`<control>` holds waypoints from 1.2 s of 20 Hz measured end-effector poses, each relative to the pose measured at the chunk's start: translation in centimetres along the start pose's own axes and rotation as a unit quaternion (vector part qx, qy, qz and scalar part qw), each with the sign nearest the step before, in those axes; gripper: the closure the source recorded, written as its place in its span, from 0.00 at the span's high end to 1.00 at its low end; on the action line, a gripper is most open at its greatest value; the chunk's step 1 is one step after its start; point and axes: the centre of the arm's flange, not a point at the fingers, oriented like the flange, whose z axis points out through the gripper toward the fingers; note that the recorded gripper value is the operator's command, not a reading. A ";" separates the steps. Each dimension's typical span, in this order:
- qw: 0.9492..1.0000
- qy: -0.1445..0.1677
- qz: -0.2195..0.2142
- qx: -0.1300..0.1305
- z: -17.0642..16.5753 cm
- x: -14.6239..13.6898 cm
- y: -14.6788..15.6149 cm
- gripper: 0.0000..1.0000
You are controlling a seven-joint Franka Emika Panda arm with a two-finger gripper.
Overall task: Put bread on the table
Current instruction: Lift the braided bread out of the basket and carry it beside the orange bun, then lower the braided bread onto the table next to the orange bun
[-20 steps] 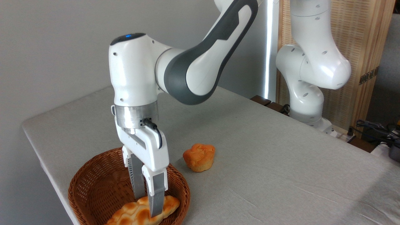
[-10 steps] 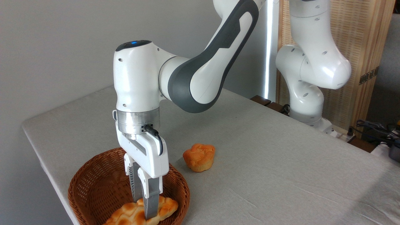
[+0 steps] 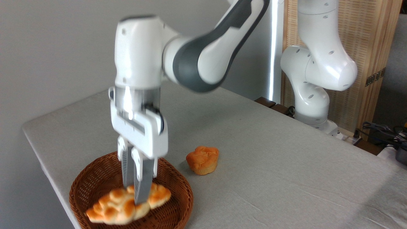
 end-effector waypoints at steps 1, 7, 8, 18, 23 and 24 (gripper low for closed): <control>1.000 0.007 -0.007 0.002 -2.1 -0.1 -0.3 0.20; 0.997 -0.042 -0.037 -0.059 -9.4 -3.8 0.4 0.27; 0.995 -0.061 -0.036 -0.077 -9.9 -5.2 0.4 0.29; 0.963 -0.142 0.025 -0.230 -4.7 -17.3 3.9 0.71; 0.961 -0.151 0.001 -0.230 -3.7 -17.2 4.6 1.00; 0.962 -0.151 -0.002 -0.229 -3.7 -17.1 4.6 1.00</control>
